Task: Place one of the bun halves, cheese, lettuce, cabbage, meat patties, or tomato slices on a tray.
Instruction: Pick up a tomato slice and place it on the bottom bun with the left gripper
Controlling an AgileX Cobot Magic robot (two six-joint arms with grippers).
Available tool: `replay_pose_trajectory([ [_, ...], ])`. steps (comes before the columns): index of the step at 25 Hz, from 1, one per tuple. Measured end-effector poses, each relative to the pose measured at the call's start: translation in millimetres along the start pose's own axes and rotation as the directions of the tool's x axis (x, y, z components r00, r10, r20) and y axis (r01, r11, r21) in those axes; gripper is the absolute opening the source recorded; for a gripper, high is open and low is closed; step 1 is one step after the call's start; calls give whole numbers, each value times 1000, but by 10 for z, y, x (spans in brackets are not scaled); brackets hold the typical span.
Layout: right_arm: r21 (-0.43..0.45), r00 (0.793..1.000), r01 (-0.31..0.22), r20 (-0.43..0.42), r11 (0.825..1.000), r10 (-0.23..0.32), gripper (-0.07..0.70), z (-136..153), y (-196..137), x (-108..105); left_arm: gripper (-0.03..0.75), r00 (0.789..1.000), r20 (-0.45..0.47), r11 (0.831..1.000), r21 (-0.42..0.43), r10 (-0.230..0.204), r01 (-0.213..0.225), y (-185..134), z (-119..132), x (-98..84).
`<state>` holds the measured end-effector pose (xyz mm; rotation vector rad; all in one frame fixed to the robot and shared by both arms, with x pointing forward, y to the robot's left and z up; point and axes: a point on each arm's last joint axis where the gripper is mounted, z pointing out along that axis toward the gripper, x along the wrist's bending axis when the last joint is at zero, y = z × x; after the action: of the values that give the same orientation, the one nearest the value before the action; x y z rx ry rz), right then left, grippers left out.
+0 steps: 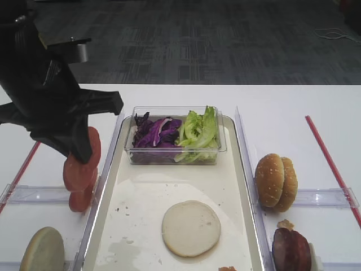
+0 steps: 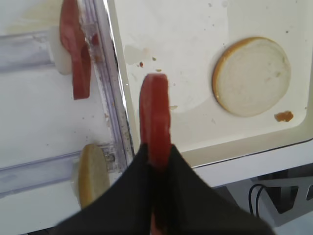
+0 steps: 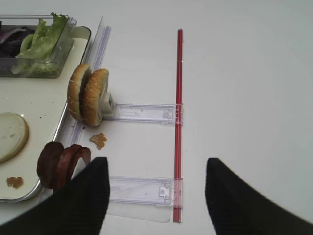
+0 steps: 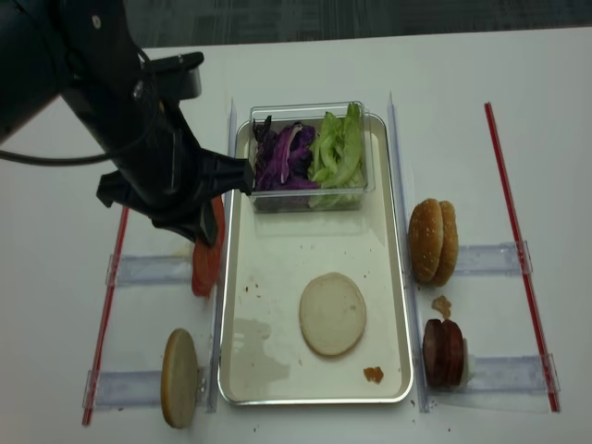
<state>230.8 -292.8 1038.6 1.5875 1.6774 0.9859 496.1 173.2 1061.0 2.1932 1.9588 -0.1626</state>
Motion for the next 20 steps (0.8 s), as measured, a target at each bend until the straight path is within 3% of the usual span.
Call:
replay_pose_trajectory([
  [4, 0, 1000, 0, 0, 1000, 0, 450, 0, 0, 0, 9, 999, 18, 998, 46, 32, -33, -97, 104, -101],
  [10, -2, 1000, 0, 0, 1000, 0, 450, 0, 2, 0, 9, 987, 145, 993, 92, 63, -77, -219, 272, -227],
  [20, -2, 1000, 0, 0, 1000, 0, 450, 0, 2, 0, 9, 918, 384, 986, 85, 102, -145, -256, 467, -389],
])
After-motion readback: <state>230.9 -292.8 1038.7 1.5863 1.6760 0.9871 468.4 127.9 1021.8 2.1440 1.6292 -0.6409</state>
